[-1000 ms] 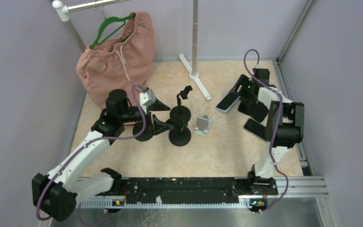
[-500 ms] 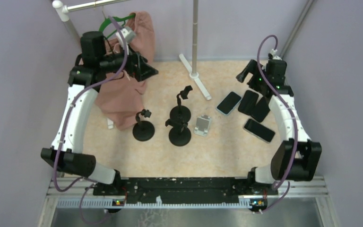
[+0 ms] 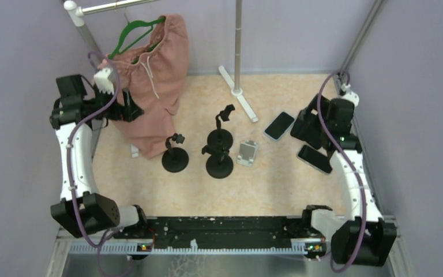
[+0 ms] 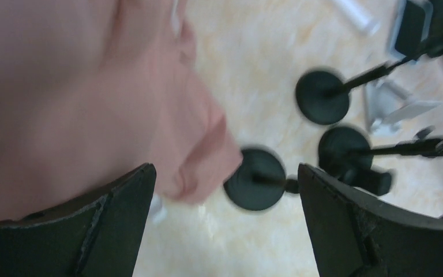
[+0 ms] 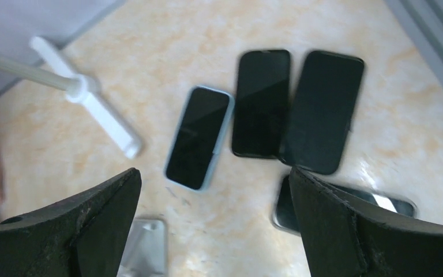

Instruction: Remove the phone from the phone stand

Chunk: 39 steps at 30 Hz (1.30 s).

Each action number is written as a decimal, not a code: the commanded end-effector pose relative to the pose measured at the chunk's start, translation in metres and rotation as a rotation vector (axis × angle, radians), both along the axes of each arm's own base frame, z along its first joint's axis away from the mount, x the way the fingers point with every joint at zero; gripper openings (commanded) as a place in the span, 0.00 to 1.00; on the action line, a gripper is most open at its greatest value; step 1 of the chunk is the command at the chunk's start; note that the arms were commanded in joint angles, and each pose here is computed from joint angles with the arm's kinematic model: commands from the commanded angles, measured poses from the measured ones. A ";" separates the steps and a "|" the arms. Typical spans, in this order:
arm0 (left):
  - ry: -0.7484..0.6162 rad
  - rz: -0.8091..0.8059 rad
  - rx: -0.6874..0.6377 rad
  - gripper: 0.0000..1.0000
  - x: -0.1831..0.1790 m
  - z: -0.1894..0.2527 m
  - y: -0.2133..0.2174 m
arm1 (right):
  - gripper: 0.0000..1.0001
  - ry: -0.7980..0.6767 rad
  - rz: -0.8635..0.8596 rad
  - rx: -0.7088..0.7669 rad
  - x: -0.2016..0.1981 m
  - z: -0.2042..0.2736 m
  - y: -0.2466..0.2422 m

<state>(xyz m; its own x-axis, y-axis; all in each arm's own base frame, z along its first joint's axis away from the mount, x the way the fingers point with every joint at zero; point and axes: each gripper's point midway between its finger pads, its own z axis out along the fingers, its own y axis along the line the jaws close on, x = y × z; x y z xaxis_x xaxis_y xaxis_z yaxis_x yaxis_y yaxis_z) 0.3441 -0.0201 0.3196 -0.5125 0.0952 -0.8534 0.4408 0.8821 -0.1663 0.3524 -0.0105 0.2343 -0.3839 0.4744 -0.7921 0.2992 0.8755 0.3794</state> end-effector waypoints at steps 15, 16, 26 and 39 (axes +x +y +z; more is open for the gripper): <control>-0.271 0.166 -0.145 0.99 0.010 -0.182 0.019 | 0.99 -0.358 -0.271 -0.267 -0.050 -0.099 -0.059; -0.275 0.166 -0.143 0.99 0.012 -0.187 0.018 | 0.99 -0.405 -0.277 -0.279 -0.051 -0.094 -0.060; -0.462 0.168 -0.090 0.99 0.015 -0.205 0.005 | 0.99 -0.491 -0.258 -0.431 -0.051 -0.097 -0.053; -0.698 0.164 -0.034 0.99 -0.018 -0.198 -0.016 | 0.99 -0.535 -0.009 -0.602 -0.040 -0.108 0.003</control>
<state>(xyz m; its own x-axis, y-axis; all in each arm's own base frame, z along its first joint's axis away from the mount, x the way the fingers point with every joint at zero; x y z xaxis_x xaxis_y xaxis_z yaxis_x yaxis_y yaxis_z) 0.3235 -0.0309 0.0710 -0.1149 -0.0618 -0.9915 0.3234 0.9414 -0.0961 0.3175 -0.0208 0.1012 0.0067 -0.0127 -0.9999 0.2973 0.9547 -0.0101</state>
